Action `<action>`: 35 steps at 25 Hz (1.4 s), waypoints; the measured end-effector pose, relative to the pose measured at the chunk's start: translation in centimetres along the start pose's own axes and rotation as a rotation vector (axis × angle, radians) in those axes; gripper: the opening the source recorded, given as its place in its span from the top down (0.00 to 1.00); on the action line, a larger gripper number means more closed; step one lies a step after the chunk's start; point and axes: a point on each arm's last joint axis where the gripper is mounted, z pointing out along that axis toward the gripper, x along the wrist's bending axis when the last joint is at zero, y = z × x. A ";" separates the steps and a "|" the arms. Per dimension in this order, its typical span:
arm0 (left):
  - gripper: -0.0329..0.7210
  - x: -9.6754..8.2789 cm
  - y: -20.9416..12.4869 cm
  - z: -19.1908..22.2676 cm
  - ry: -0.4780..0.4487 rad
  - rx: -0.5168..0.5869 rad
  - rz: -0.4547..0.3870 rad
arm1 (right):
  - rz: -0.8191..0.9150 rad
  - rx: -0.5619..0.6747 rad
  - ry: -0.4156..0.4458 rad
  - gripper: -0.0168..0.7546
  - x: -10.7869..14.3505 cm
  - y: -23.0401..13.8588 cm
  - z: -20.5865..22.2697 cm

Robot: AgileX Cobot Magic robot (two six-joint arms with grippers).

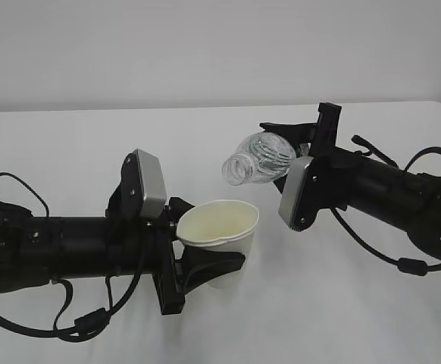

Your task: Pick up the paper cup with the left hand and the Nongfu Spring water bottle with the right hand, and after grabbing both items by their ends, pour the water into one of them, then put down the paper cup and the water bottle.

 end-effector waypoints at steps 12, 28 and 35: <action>0.39 0.0 0.0 0.0 0.000 0.000 0.000 | -0.083 0.000 0.000 0.43 0.0 0.0 0.0; 0.39 0.0 0.0 0.0 0.000 0.000 0.000 | -0.125 -0.001 -0.033 0.43 -1.2 0.4 -0.2; 0.39 0.0 0.0 0.0 0.000 0.000 0.000 | -0.162 0.000 -0.033 0.43 -1.2 0.4 -0.2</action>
